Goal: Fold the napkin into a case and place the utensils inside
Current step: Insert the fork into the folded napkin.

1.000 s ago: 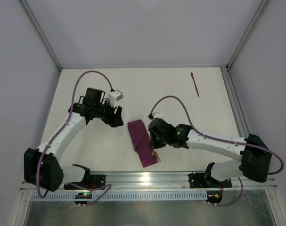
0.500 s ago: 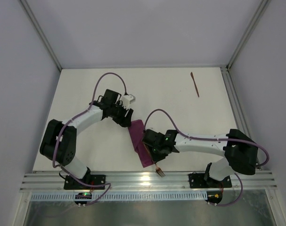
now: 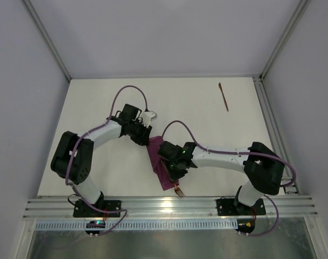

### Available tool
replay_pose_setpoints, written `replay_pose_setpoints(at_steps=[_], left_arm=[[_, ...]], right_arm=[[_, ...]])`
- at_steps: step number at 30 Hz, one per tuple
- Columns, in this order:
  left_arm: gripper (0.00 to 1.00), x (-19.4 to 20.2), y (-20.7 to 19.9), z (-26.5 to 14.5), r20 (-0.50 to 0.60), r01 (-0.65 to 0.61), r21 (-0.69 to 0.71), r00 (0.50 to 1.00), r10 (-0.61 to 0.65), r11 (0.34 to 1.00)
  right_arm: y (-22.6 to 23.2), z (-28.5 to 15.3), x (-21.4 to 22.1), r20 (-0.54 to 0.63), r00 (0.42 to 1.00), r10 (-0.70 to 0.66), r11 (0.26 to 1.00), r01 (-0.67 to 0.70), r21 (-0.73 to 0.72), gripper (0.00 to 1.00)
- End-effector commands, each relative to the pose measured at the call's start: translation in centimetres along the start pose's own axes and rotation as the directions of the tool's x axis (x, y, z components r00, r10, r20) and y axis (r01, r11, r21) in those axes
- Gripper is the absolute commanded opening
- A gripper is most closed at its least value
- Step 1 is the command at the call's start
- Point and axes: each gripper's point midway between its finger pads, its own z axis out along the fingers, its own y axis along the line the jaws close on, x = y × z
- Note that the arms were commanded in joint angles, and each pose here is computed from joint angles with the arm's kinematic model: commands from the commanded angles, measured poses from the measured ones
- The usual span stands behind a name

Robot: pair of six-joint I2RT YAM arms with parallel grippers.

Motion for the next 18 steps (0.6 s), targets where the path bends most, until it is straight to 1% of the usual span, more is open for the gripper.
replay_pose_setpoints(at_steps=[1,4,6,10,18], left_arm=[[0.28,-1.9,0.3,0.1,0.051,-0.052,-0.012,0.997,0.053,0.999],[0.25,-1.9,0.4,0.2,0.049,-0.054,-0.014,0.997,0.055,0.998],[0.2,-1.9,0.3,0.2,0.042,-0.057,-0.013,0.997,0.058,0.998],[0.17,-1.8,0.3,0.4,0.029,-0.062,-0.008,0.998,0.062,0.998],[0.06,-1.5,0.1,0.4,0.021,-0.063,-0.003,0.998,0.063,0.998]], right_arm=[[0.9,-0.8,-1.5,0.018,1.0,-0.015,0.999,0.015,-0.039,0.04],[0.6,-0.9,-1.9,0.016,1.0,-0.006,0.999,0.007,-0.041,0.04],[0.3,-0.9,-2.2,0.014,1.0,0.003,0.999,-0.002,-0.046,0.04],[-0.1,-0.6,-3.6,0.025,1.0,0.011,0.999,-0.01,-0.049,0.04],[-0.4,0.2,-6.7,0.085,0.994,0.061,0.995,-0.054,-0.081,0.04]])
